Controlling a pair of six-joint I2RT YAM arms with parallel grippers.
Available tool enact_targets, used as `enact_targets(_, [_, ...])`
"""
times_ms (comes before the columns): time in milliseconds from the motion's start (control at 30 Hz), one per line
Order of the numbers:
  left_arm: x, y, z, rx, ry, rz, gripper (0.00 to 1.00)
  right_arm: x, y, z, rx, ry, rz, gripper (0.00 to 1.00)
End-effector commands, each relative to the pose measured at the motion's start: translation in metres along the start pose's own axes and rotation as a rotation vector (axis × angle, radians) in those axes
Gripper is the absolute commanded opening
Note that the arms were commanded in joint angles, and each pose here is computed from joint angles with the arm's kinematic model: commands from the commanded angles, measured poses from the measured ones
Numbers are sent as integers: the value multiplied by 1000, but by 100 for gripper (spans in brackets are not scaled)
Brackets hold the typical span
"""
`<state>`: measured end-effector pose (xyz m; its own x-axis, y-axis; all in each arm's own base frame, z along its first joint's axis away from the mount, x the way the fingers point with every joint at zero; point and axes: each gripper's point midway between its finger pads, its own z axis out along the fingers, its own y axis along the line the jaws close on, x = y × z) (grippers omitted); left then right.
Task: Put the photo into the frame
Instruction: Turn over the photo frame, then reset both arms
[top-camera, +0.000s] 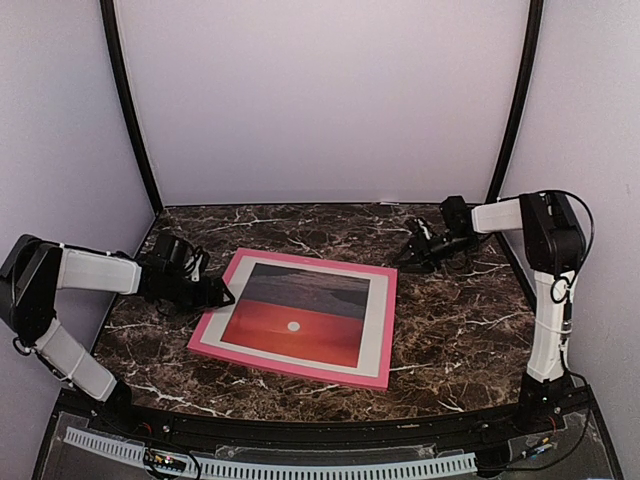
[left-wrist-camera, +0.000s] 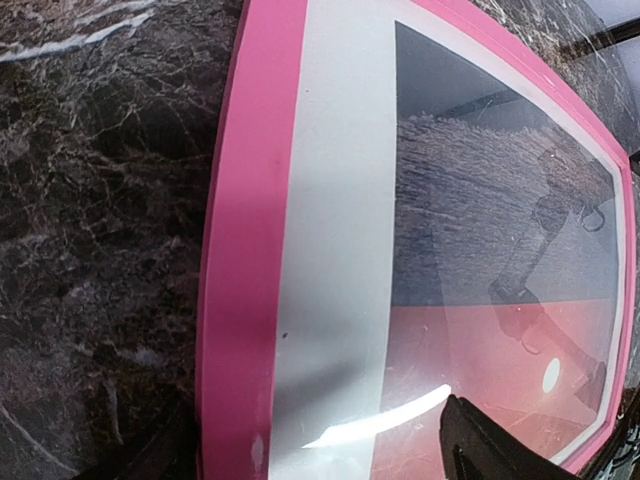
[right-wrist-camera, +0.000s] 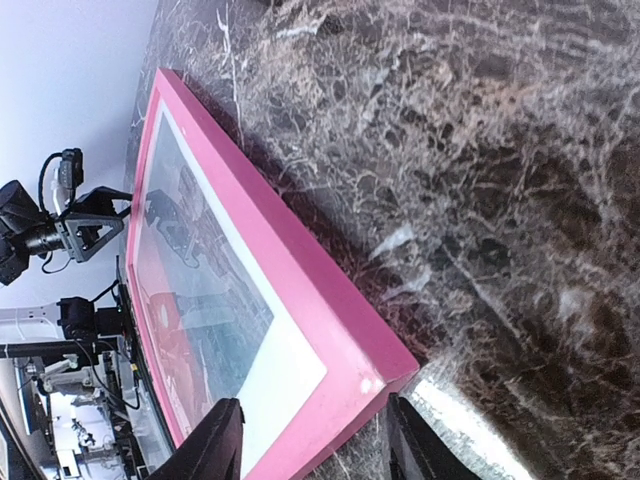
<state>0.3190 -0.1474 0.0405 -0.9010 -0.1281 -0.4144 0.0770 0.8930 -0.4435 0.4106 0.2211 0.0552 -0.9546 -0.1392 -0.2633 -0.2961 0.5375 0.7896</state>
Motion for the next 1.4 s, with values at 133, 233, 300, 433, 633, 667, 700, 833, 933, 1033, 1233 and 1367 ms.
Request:
enact_targets(133, [24,-14,-2,75,34,-6,81,-29,-22,-25,227,-93,6,50])
enact_targets(233, [37,-27,-6,109,52,11,79,-33,-22,-42,319,-134,-5,51])
enact_targets(300, [45,-36,-10,124,61,27,78,-33,-20,-51,363,-156,-17,53])
enact_targets(433, [55,-53,-21,159,63,67,77,-34,-8,-75,446,-219,-54,57])
enact_targets(633, [31,-62,-58,133,-69,116,87,-28,6,-109,558,-306,-99,74])
enact_targets(667, [25,-58,-63,93,-101,123,88,-27,9,-114,571,-321,-108,95])
enact_targets(700, [13,-63,-75,95,-149,136,89,-25,13,-119,585,-335,-115,98])
enact_targets(833, [-19,-65,-111,20,-291,180,92,-19,33,-144,648,-406,-160,99])
enact_targets(933, [-43,-65,-142,-47,-410,224,95,-14,51,-164,686,-468,-201,99])
enact_targets(1033, [-59,-63,-168,-105,-503,251,98,-6,66,-182,717,-527,-229,99])
enact_targets(1233, [-85,-58,-214,-212,-651,288,99,14,93,-210,724,-636,-288,99])
enact_targets(1367, [-94,-56,-222,-239,-669,315,99,22,102,-219,732,-662,-299,99])
